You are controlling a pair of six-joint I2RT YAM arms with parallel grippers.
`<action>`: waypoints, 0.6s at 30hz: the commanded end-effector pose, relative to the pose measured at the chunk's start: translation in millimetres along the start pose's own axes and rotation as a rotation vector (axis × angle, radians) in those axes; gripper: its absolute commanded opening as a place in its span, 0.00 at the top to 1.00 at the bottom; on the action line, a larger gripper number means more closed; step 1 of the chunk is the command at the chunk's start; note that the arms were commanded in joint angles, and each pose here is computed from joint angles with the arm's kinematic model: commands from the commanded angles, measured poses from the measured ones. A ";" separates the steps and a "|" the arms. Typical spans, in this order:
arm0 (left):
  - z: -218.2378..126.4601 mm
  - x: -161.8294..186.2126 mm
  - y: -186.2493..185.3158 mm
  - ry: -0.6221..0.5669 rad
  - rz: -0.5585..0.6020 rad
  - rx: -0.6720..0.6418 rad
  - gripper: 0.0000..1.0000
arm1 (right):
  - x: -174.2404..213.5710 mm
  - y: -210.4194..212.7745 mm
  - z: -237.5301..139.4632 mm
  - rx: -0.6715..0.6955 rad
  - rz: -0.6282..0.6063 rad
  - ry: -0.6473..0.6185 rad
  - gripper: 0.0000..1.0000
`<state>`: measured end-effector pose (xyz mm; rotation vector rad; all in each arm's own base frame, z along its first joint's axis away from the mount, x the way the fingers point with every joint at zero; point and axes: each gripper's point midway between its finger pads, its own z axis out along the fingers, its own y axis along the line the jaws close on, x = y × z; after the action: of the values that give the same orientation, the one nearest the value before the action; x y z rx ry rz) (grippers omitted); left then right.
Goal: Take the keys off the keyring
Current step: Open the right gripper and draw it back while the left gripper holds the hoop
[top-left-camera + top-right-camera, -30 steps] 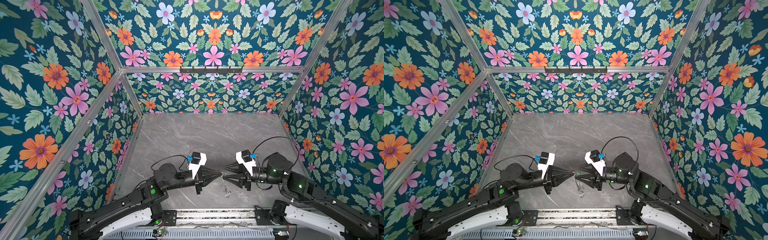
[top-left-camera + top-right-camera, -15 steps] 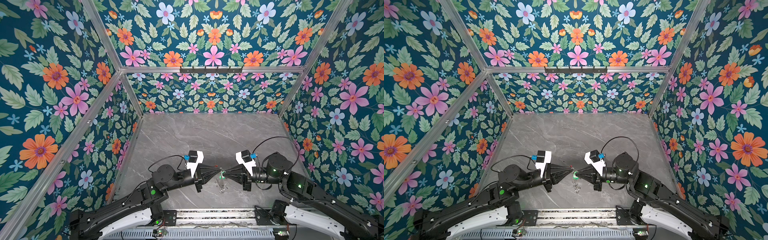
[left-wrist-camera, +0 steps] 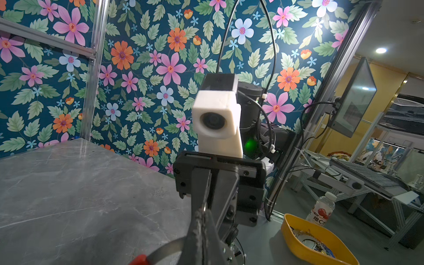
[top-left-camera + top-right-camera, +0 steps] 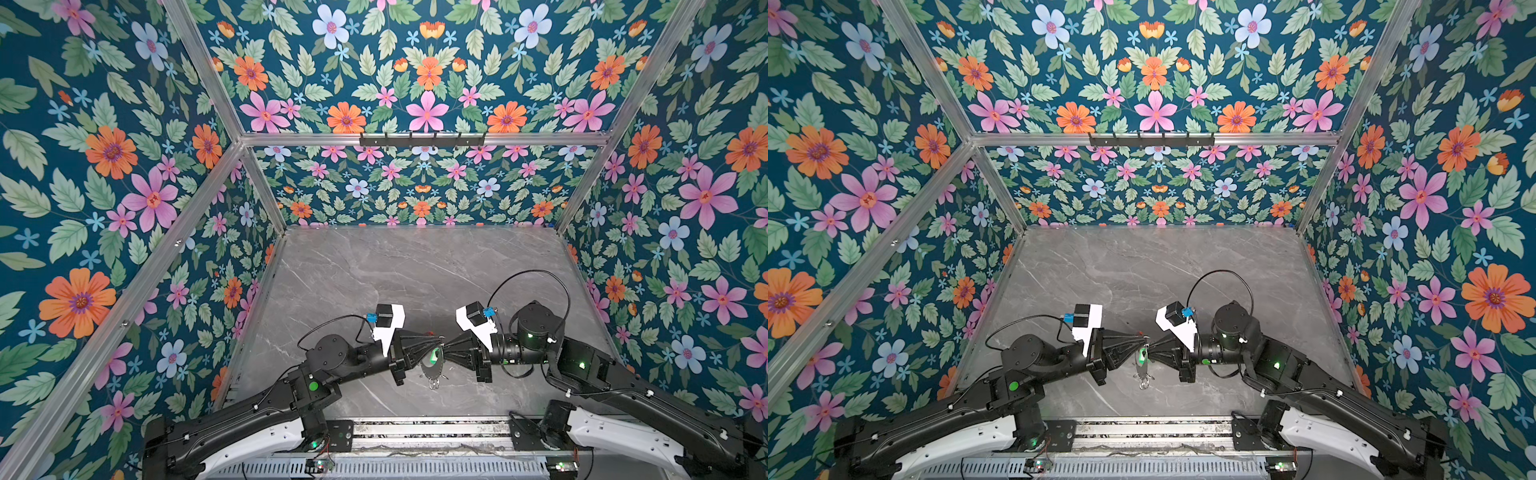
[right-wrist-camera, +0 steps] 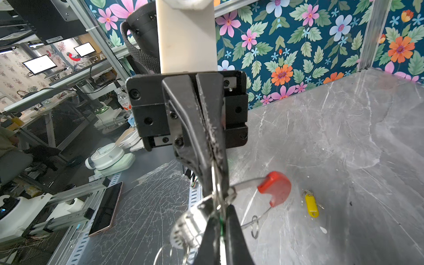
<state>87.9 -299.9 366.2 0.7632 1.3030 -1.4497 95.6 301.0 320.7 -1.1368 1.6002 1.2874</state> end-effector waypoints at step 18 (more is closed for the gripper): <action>-5.6 -25.3 -14.6 -0.119 0.050 0.063 1.00 | -67.0 13.0 -28.6 0.059 -0.040 -0.187 0.53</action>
<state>83.5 -294.2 377.5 0.7543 1.2201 -1.4655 100.0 278.0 380.3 -1.0081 1.5015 1.2228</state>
